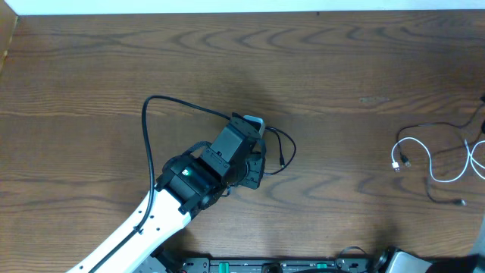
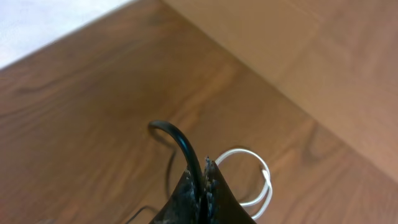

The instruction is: Untangle cables

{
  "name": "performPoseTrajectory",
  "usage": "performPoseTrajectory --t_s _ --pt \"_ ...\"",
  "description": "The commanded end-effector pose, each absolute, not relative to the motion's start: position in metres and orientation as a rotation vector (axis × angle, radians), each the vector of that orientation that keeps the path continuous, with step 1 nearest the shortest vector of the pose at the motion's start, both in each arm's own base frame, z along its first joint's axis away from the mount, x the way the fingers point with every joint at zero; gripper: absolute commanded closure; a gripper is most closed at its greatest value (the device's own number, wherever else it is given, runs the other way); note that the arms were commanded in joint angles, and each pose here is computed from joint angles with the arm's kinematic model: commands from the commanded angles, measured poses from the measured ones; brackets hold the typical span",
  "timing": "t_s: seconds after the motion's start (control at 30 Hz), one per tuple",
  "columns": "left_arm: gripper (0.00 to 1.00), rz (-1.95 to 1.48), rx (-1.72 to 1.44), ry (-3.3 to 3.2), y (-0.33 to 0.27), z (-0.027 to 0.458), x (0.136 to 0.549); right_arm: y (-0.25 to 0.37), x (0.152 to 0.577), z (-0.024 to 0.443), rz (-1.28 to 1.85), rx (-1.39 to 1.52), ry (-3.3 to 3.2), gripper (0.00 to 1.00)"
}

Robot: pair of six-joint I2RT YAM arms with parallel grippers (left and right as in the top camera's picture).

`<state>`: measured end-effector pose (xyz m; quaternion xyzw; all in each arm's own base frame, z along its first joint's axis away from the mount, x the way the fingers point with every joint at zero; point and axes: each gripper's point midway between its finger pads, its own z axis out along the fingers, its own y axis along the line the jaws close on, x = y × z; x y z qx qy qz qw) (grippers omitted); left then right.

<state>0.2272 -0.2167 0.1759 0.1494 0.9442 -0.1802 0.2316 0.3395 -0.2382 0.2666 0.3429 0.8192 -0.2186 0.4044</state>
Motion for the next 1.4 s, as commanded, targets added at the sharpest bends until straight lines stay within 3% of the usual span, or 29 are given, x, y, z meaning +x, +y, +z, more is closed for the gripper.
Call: performPoseTrajectory --t_s 0.0,0.23,0.37,0.43,0.47,0.53,0.6,0.8,1.1,1.37 --pt "0.60 -0.485 0.382 2.583 -0.214 0.181 0.230 -0.264 0.320 0.266 -0.539 1.094 1.954 0.99" --pt "0.60 -0.481 0.362 2.584 -0.213 0.181 0.231 -0.269 0.321 0.266 -0.423 1.167 1.895 0.96" --pt "0.60 -0.465 0.348 2.580 -0.211 0.181 0.233 -0.243 0.354 0.273 -0.170 1.030 1.910 0.62" --pt "0.60 -0.465 0.348 2.581 -0.211 0.181 0.233 -0.226 0.369 0.278 -0.040 0.952 1.921 0.52" --pt "0.60 -0.461 0.346 2.581 -0.211 0.181 0.233 -0.216 0.375 0.280 0.027 0.910 1.928 0.51" --pt "0.60 -0.433 0.331 2.577 -0.207 0.180 0.235 -0.193 0.387 0.283 0.139 0.813 1.954 0.62" --pt "0.59 -0.376 0.299 2.574 -0.200 0.179 0.239 -0.168 0.396 0.285 0.241 0.715 1.983 0.66" --pt "0.57 -0.200 0.095 2.604 -0.161 0.172 0.248 -0.097 0.408 0.267 0.412 0.528 2.124 0.63" --pt "0.57 -0.058 -0.193 2.690 -0.099 0.160 0.253 0.041 0.398 0.185 0.605 0.212 2.529 0.66" --pt "0.57 0.027 -0.505 2.718 -0.049 0.153 0.249 0.168 0.358 0.102 0.765 -0.208 2.832 0.56"
